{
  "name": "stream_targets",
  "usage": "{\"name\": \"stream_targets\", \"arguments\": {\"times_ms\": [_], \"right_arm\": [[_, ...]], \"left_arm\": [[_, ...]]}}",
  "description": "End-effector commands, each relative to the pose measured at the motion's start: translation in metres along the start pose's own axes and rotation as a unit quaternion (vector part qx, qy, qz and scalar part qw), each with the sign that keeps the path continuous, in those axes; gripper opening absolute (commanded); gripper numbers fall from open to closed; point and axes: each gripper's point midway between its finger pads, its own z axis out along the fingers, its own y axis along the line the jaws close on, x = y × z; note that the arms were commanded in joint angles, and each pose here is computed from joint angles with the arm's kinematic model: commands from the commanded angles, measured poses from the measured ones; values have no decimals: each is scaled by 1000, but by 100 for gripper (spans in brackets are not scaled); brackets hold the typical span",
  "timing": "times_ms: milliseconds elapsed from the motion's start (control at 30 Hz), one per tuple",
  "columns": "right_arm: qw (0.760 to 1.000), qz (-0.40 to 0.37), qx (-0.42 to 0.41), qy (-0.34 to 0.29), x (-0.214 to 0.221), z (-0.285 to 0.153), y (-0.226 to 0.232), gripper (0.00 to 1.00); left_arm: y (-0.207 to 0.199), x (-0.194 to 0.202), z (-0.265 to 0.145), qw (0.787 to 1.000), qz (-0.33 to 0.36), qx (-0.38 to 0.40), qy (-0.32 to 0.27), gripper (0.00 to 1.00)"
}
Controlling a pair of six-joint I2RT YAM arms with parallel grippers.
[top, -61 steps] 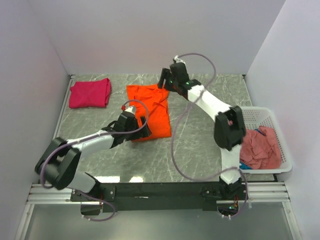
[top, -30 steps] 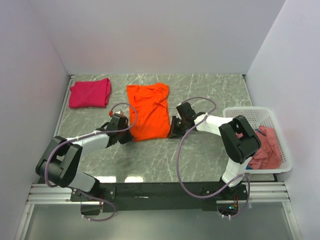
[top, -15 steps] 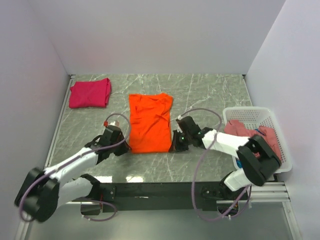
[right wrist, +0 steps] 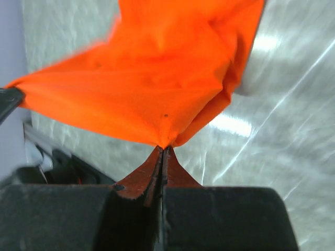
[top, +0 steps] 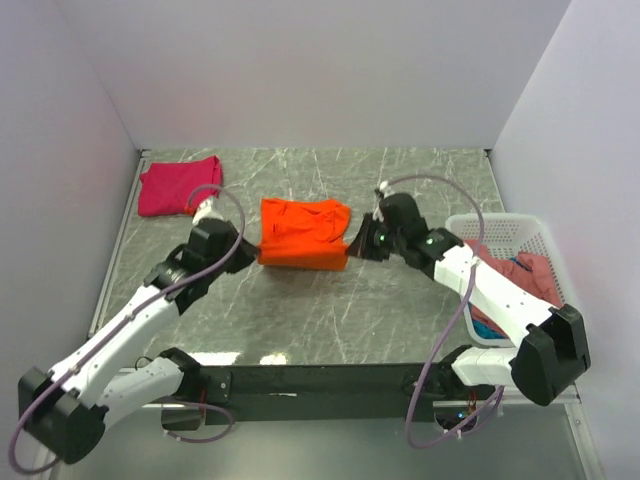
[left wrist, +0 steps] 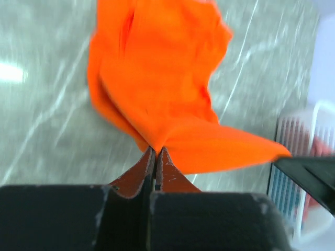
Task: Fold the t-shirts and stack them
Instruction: Fold the tshirt
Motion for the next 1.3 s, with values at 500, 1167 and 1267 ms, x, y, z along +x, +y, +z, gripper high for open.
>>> {"name": "stream_targets", "arguments": {"times_ms": [500, 1167, 1267], "right_arm": [[997, 21, 50, -63, -167, 57, -24, 0], [992, 93, 81, -12, -210, 175, -92, 39], [994, 73, 75, -16, -219, 165, -83, 52]], "left_arm": [[-43, -166, 127, 987, 30, -66, -141, 0], [10, -144, 273, 993, 40, -113, -9, 52], [1, -149, 266, 993, 48, -105, -10, 99]]}}
